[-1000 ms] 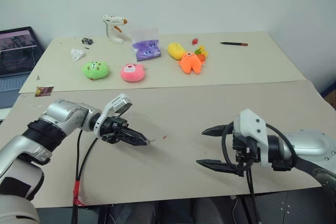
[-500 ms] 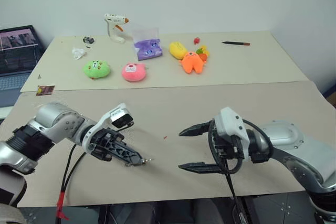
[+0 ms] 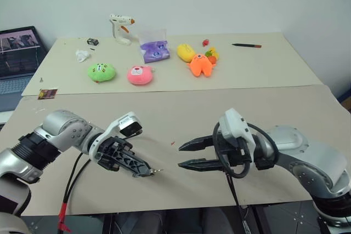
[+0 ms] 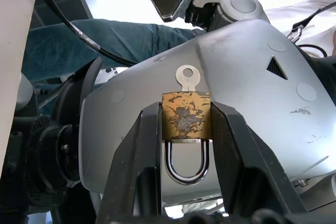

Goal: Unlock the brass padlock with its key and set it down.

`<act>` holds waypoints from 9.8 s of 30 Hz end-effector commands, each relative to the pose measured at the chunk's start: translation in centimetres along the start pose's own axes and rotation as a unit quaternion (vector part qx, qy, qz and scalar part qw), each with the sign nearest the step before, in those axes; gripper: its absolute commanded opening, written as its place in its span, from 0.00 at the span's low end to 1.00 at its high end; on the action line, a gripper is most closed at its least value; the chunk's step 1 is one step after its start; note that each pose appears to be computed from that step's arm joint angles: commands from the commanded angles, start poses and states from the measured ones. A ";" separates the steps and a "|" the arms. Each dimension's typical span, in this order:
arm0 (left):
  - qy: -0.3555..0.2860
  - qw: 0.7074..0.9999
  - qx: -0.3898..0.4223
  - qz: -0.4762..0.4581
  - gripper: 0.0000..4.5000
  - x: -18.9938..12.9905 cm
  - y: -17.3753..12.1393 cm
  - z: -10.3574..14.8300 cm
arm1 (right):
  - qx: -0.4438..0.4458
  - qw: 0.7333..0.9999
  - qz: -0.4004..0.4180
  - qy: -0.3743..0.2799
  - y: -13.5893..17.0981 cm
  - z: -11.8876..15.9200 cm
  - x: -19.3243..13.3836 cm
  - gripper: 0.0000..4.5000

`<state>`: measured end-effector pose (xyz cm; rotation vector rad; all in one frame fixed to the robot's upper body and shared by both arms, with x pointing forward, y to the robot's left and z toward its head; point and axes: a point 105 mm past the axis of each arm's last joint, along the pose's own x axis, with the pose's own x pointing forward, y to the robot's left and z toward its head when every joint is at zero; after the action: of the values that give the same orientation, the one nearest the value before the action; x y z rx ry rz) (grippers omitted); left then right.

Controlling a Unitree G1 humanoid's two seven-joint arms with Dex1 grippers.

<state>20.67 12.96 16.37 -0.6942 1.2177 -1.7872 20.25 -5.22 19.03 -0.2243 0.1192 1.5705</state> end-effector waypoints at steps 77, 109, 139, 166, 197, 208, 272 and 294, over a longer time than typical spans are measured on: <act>0.008 0.999 0.046 -0.009 0.18 0.6 0.2 2.3 | -0.008 0.999 0.027 -0.032 2.3 0.8 1.9 0.00; 0.024 0.996 0.089 0.018 0.18 0.4 1.1 2.9 | -0.033 0.999 0.010 0.040 1.4 0.0 0.1 0.55; 0.036 0.995 0.096 0.000 0.18 1.4 1.0 3.6 | 0.002 1.000 -0.003 -0.022 0.4 0.4 2.5 0.55; -0.010 0.997 0.070 -0.021 0.18 1.1 0.2 5.6 | -0.007 1.000 -0.014 -0.024 0.8 0.4 2.6 0.49; -0.028 0.980 0.166 0.110 1.00 -2.9 3.8 4.7 | -0.004 1.000 -0.015 -0.012 0.4 -0.2 2.1 0.03; -0.063 0.965 0.230 0.110 0.79 -1.1 3.8 5.6 | -0.014 1.000 -0.025 -0.008 -0.4 0.4 1.3 0.03; -0.076 0.974 0.210 0.039 0.01 0.9 0.7 5.5 | -0.063 0.996 -0.060 0.021 -3.7 -0.2 -0.2 0.03; -0.088 0.802 0.486 0.335 0.01 -4.7 -1.0 7.4 | 0.110 0.981 -0.149 0.059 -7.7 -5.0 -6.1 0.03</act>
<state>27.41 13.77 19.22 0.0136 0.3459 -1.4960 27.78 -12.33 15.47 -0.1578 0.3429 1.2602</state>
